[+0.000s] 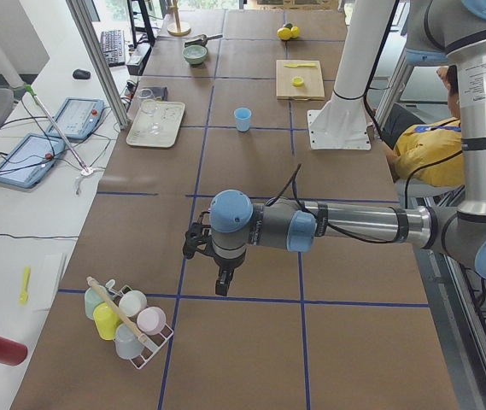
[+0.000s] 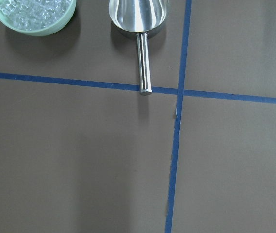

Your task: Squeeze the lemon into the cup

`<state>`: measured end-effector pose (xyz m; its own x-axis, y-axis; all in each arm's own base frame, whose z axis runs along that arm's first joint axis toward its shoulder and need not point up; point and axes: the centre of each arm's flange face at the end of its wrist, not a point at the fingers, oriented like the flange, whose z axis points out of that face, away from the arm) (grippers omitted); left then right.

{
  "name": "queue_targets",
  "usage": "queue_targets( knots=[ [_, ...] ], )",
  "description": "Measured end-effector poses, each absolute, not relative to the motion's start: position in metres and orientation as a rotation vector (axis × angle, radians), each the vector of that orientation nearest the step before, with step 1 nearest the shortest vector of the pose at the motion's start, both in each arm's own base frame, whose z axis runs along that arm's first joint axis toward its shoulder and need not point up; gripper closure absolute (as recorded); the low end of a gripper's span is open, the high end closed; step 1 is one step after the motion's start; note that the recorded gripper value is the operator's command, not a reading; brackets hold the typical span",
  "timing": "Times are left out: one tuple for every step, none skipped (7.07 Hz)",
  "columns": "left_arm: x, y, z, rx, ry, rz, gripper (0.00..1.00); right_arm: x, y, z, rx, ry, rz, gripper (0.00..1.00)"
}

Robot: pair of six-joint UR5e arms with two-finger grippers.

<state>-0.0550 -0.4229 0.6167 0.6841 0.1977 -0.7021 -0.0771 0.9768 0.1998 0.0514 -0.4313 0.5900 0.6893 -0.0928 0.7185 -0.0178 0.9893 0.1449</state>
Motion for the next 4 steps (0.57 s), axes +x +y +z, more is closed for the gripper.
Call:
queue_targets(
  knots=[
    [-0.055, -0.423, 0.616, 0.166, 0.804, 0.158, 0.00, 0.050, -0.430, 0.586, 0.169, -0.833, -0.054, 0.00],
    [-0.055, -0.423, 0.616, 0.169, 0.805, 0.159, 0.00, 0.042, -0.426, 0.564, 0.226, -0.853, -0.097, 0.00],
    [-0.055, -0.422, 0.617, 0.169, 0.807, 0.160, 0.00, 0.021, -0.422, 0.538, 0.271, -0.865, -0.166, 0.10],
    [-0.054, -0.421, 0.617, 0.168, 0.815, 0.160, 0.00, -0.010, -0.424, 0.512, 0.288, -0.881, -0.220, 0.00]
  ],
)
